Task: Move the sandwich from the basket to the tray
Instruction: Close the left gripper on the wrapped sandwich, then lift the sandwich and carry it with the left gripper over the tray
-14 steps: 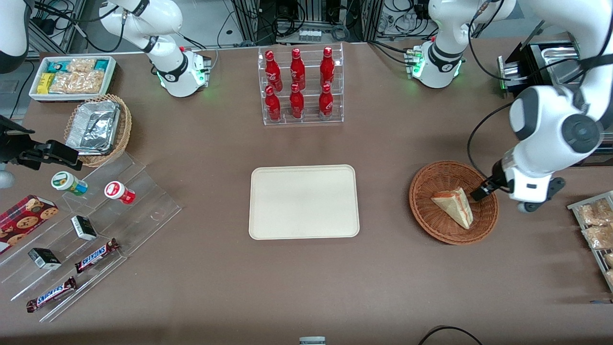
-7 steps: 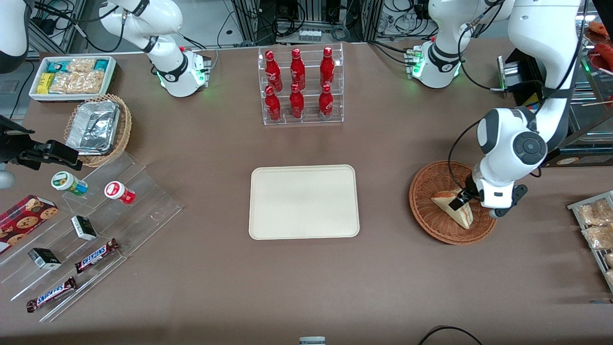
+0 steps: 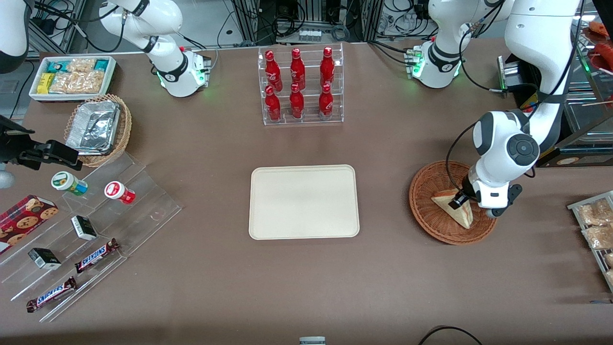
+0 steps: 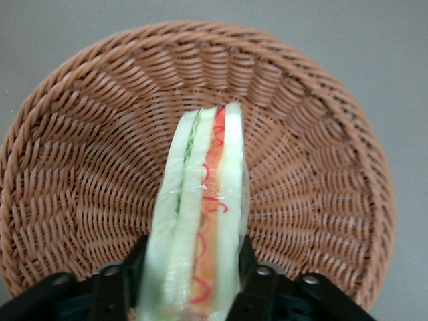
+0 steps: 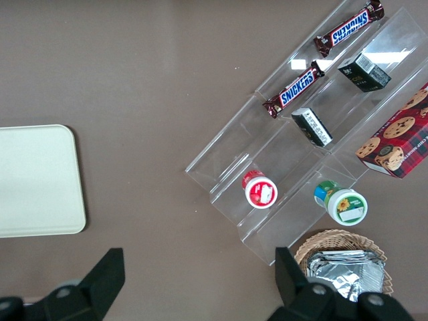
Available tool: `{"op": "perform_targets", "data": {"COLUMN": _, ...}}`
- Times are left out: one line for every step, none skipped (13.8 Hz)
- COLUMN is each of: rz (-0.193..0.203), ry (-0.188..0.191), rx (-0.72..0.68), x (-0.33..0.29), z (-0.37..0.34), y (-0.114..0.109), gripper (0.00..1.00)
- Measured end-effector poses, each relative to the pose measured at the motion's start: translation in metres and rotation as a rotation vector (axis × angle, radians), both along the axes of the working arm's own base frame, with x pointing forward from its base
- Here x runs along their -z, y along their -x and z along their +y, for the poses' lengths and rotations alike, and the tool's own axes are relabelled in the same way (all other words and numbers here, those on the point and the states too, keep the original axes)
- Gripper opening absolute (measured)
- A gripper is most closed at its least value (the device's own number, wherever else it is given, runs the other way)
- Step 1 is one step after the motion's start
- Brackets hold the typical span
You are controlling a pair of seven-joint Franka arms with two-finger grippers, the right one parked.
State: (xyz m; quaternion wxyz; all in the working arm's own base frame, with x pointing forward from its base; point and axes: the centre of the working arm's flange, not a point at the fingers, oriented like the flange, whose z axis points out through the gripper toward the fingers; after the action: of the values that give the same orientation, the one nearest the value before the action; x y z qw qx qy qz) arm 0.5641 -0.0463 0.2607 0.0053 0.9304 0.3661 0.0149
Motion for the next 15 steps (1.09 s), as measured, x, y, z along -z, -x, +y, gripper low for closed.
{"op": "perform_targets", "data": {"rz": -0.009, "ry": 0.001, "rx": -0.004, "x": -0.004, "z": 0.000, "y": -0.003, "gripper": 0.43}}
{"op": "perform_targets", "data": {"rz": -0.015, "ry": 0.001, "rx": -0.004, "x": -0.006, "z": -0.001, "y": -0.005, "gripper": 0.35}}
{"op": "perform_targets", "data": {"rz": -0.013, "ry": 0.001, "rx": 0.000, "x": -0.008, "z": -0.003, "y": -0.007, "gripper": 0.30}}
{"op": "perform_targets", "data": {"rz": 0.004, "ry": 0.000, "rx": 0.006, "x": -0.012, "z": -0.007, "y": -0.008, "gripper": 0.27}}
{"op": "perform_targets", "data": {"rz": 0.030, "ry": -0.003, "rx": 0.015, "x": -0.020, "z": -0.012, "y": -0.011, "gripper": 0.26}}
{"op": "perform_targets", "data": {"rz": 0.060, "ry": -0.008, "rx": 0.029, "x": -0.033, "z": -0.021, "y": -0.013, "gripper": 0.21}}
{"op": "perform_targets", "data": {"rz": 0.090, "ry": -0.015, "rx": 0.050, "x": -0.052, "z": -0.033, "y": -0.016, "gripper": 0.16}}
{"op": "perform_targets", "data": {"rz": 0.115, "ry": -0.028, "rx": 0.078, "x": -0.074, "z": -0.046, "y": -0.017, "gripper": 0.15}}
{"op": "perform_targets", "data": {"rz": 0.139, "ry": -0.045, "rx": 0.110, "x": -0.099, "z": -0.062, "y": -0.017, "gripper": 0.15}}
{"op": "perform_targets", "data": {"rz": 0.153, "ry": -0.059, "rx": 0.146, "x": -0.123, "z": -0.082, "y": -0.016, "gripper": 0.15}}
{"op": "perform_targets", "data": {"rz": 0.154, "ry": -0.067, "rx": 0.188, "x": -0.145, "z": -0.107, "y": -0.013, "gripper": 0.15}}
{"op": "perform_targets", "data": {"rz": 0.146, "ry": -0.071, "rx": 0.233, "x": -0.159, "z": -0.134, "y": -0.009, "gripper": 0.15}}
{"op": "perform_targets", "data": {"rz": 0.134, "ry": -0.074, "rx": 0.282, "x": -0.167, "z": -0.163, "y": -0.002, "gripper": 0.15}}
{"op": "perform_targets", "data": {"rz": 0.127, "ry": -0.076, "rx": 0.334, "x": -0.169, "z": -0.194, "y": 0.008, "gripper": 0.15}}
{"op": "perform_targets", "data": {"rz": 0.120, "ry": -0.078, "rx": 0.383, "x": -0.166, "z": -0.223, "y": 0.017, "gripper": 0.15}}
